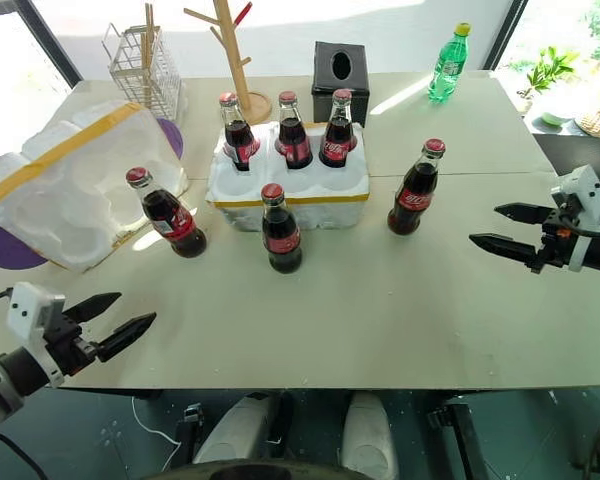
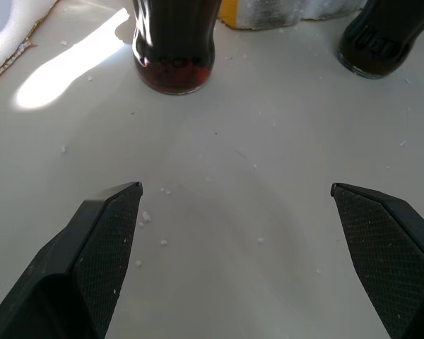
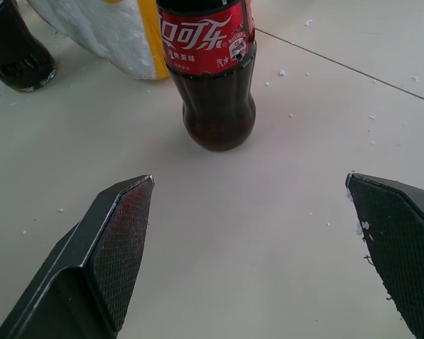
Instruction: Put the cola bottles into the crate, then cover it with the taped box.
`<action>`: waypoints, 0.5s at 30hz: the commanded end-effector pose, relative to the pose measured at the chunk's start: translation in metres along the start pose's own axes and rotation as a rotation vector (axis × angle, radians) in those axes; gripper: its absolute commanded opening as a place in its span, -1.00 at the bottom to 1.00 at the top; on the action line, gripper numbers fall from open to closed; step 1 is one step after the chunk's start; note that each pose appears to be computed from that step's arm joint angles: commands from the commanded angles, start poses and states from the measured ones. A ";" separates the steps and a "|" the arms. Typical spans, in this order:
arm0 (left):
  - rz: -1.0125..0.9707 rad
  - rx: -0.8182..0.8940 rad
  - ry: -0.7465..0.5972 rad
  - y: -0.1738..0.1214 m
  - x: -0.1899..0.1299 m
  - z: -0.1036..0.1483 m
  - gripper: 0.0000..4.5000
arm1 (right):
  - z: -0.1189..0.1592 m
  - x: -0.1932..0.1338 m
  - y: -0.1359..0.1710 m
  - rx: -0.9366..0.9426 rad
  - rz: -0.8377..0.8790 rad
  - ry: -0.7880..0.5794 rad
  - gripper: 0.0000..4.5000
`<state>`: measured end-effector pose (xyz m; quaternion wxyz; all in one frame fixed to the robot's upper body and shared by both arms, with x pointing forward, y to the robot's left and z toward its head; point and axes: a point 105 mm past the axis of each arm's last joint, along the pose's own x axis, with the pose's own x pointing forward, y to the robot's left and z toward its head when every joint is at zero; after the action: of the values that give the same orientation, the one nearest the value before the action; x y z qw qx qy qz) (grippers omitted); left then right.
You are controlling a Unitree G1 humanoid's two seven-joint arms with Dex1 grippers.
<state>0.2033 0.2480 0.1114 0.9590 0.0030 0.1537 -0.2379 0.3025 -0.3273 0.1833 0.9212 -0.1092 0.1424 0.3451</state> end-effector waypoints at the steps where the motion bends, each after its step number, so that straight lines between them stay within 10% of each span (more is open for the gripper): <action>1: -0.009 0.069 0.009 -0.003 0.000 0.001 0.99 | 0.015 -0.006 -0.002 -0.044 -0.019 -0.055 1.00; 15: 0.069 0.063 -0.018 0.014 0.003 0.006 0.99 | 0.011 -0.004 -0.004 -0.031 -0.048 -0.060 1.00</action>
<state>0.2125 0.2528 0.1086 0.9632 0.0231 0.1508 -0.2215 0.3050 -0.3296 0.1839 0.9278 -0.1145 0.1321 0.3297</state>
